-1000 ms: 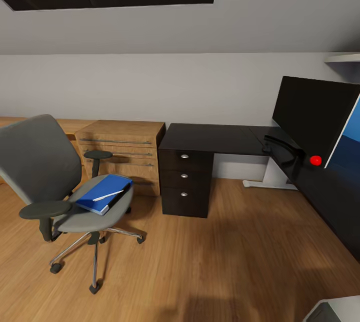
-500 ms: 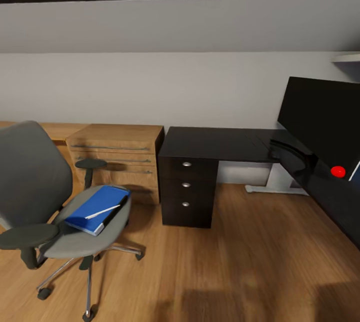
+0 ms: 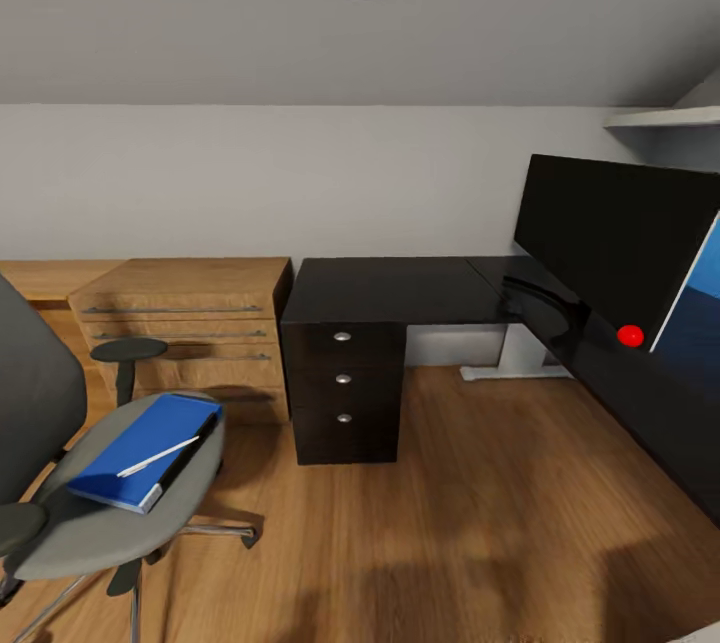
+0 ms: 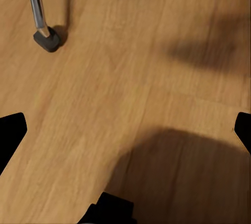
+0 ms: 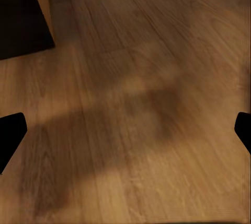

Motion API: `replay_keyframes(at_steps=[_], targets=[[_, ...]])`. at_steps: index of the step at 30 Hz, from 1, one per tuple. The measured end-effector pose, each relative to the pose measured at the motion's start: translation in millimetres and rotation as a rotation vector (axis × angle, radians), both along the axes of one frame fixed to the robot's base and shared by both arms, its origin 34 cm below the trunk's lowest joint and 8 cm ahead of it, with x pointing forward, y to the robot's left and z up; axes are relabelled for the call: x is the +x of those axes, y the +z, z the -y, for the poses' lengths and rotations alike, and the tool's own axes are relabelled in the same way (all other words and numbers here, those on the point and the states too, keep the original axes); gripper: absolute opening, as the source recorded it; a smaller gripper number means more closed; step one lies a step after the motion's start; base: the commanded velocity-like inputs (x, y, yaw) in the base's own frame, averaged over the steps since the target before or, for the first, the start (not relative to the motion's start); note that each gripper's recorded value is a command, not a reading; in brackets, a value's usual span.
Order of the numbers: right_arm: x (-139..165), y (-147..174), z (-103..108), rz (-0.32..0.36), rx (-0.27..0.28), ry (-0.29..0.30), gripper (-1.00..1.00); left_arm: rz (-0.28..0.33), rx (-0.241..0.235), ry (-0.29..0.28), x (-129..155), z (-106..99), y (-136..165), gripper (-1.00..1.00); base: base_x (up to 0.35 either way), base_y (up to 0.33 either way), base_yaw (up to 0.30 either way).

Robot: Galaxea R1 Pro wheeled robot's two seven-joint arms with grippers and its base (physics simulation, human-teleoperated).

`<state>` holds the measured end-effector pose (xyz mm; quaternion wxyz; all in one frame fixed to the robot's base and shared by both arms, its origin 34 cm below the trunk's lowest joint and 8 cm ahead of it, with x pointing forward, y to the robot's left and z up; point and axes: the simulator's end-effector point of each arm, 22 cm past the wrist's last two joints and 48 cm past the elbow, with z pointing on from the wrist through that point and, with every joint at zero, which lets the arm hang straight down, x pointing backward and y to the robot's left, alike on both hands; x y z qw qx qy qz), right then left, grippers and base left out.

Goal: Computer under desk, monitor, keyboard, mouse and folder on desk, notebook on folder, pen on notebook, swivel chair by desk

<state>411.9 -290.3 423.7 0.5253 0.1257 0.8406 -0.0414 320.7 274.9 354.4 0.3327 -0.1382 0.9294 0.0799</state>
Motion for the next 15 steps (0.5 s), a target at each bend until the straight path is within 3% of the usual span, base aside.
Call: replay_keyframes(at_steps=[12,15], targets=[[1.6,1.3,-1.8,0.005,-0.001,0.010,1.00,0.004,0.000,0.000,1.4,0.0,0.8,1.00,0.001,0.000,-0.257],[3.1,1.8,-7.6,0.006,-0.004,0.042,1.00,0.005,-0.001,-0.001,1.7,0.5,0.9,1.00,0.000,0.000,-0.260]])
